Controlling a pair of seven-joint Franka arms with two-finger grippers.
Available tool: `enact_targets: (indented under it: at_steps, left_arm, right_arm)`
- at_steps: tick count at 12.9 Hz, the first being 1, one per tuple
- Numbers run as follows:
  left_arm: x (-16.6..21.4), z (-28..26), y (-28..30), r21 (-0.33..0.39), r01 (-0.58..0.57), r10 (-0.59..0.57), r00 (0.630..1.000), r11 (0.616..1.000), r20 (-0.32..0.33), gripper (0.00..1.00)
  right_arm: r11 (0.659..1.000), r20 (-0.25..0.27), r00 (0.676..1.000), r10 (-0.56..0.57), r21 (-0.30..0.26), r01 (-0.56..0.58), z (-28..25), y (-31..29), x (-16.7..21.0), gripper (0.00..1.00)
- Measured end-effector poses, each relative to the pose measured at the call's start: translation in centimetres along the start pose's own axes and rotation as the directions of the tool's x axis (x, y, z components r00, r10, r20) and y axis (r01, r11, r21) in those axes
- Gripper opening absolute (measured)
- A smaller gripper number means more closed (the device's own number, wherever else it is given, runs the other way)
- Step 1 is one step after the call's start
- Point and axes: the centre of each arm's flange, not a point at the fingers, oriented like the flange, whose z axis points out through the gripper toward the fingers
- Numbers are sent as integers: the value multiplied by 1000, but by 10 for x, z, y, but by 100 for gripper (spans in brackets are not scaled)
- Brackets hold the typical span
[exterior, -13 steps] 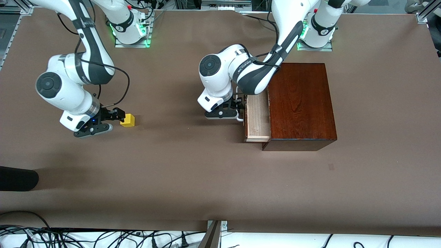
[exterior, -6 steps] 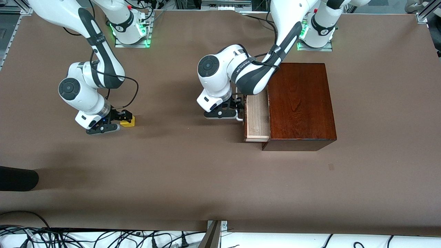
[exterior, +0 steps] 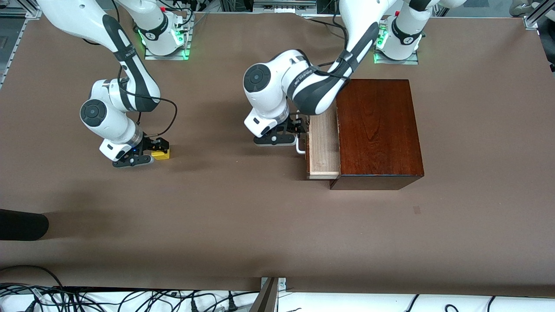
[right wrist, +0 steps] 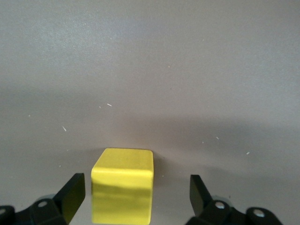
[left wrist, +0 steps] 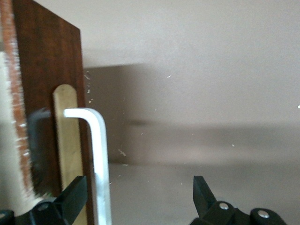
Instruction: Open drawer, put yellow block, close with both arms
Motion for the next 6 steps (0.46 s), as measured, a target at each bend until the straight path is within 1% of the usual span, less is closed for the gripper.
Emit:
enact_targets:
  at_steps: [1,2,3,4,5,6]
  left_arm:
    - [-1,-5,-2,14,2,-2,1000,1000,10,100]
    - [-1,-15,-5,17,3,-3,1000,1000,10,100]
    - [1,-32,-12,14,-2,2,1000,1000,2,100]
    - [6,-58,-28,9,-14,14,1000,1000,-8,100]
    - [16,-86,-57,5,-27,27,1000,1000,-14,100]
    - [30,-112,-95,4,-35,35,999,999,-15,100]
  right_arm:
    - [1000,1,1000,0,0,0,4,0,-2,95]
    - [1000,5,1000,1,0,-1,8,0,-4,87]
    - [1000,8,1000,2,0,-2,11,-1,-6,86]
    - [1000,11,1000,1,1,-1,13,-1,-7,75]
    - [1000,12,1000,1,1,-1,14,-2,-7,62]
    - [1000,12,1000,3,2,-3,14,-3,-7,56]
